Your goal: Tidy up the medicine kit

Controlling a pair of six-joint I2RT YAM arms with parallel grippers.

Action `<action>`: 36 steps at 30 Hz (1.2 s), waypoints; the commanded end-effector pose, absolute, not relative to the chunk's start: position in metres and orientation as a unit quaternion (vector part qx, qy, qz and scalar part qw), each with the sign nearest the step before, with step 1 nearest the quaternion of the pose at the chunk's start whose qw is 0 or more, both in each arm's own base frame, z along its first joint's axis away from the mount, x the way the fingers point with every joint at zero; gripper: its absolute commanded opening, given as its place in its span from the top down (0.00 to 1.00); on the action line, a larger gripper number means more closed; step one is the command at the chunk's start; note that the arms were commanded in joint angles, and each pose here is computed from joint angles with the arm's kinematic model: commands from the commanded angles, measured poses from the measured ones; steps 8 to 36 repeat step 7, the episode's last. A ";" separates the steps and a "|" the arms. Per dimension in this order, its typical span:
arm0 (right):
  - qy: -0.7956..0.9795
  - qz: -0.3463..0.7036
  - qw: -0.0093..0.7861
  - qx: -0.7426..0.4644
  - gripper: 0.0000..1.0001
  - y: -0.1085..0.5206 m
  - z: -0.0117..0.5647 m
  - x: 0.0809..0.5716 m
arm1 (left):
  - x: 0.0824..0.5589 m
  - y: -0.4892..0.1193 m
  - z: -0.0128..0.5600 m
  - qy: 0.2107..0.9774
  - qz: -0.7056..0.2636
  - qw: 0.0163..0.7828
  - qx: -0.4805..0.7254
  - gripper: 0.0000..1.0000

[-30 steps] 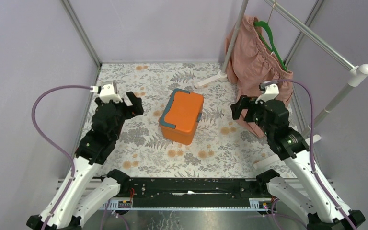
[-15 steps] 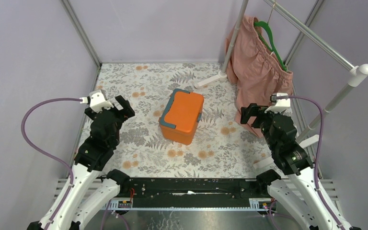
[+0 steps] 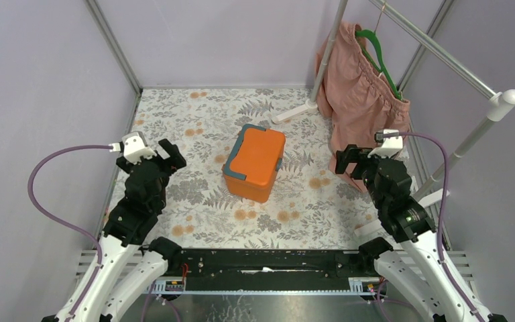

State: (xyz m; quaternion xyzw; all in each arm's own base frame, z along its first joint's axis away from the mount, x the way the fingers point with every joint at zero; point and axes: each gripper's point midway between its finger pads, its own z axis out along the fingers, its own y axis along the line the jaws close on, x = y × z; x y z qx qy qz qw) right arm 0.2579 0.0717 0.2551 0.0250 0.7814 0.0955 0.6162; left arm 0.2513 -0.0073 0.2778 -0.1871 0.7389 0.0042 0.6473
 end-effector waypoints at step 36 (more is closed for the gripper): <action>0.784 0.093 0.612 0.033 0.00 0.072 0.248 0.262 | 0.252 -0.005 0.283 0.727 0.001 0.658 -0.196 0.01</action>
